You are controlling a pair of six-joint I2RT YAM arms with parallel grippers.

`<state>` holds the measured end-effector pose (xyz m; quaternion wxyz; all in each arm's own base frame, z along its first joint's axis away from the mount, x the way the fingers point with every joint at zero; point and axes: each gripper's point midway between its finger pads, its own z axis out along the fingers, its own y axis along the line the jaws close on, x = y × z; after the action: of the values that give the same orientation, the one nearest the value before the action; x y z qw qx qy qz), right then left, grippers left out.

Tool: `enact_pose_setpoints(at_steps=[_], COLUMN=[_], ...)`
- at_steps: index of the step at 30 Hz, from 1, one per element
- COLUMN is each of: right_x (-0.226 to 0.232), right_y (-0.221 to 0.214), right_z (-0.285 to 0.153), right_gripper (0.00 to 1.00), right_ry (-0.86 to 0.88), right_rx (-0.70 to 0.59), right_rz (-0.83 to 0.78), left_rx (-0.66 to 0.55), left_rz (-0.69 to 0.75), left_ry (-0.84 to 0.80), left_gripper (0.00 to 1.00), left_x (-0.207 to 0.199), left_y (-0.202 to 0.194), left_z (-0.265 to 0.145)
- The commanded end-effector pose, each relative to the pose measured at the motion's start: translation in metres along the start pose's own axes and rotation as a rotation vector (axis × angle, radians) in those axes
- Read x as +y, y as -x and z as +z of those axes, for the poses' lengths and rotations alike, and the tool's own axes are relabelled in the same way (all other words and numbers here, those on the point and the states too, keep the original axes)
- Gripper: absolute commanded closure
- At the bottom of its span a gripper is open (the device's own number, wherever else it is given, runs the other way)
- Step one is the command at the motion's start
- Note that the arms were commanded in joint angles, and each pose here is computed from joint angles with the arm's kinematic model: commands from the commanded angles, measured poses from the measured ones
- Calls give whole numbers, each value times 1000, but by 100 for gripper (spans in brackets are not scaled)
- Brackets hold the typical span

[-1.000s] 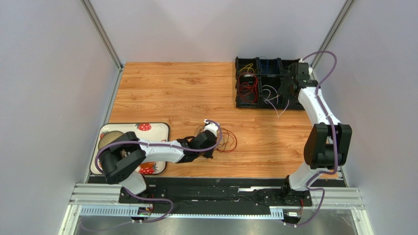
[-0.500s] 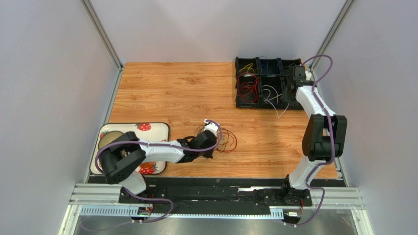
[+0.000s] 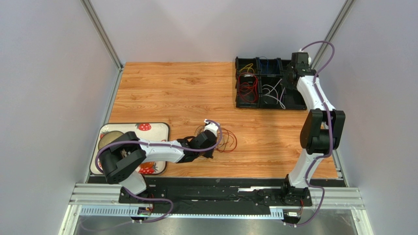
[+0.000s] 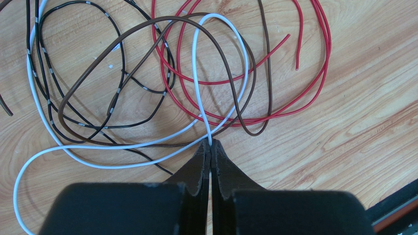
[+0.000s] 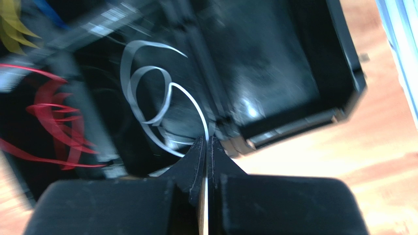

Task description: Untangle the cables

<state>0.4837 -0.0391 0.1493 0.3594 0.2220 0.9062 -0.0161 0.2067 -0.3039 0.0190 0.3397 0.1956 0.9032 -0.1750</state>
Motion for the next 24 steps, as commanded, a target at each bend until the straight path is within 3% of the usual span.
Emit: enact_pose_setpoints(at_steps=[1,9,16,24], right_x=[48,82,84,99], right_y=[42,68,31,23], right_z=[-4,29,62,74], right_gripper=[100,100,100,100], right_ry=[189,325,376,391], right_rx=[-88,-169,-148,-163], right_rz=[-5,-31,-8,35], left_rx=[67,72,78,81], left_rz=[16,18,21,24], left_ry=[25,27,30,30], left_gripper=[100,100,100,100], left_x=[6,6,5,5], left_y=[-18,-19,-18,-19], left_z=[5,6,8,9])
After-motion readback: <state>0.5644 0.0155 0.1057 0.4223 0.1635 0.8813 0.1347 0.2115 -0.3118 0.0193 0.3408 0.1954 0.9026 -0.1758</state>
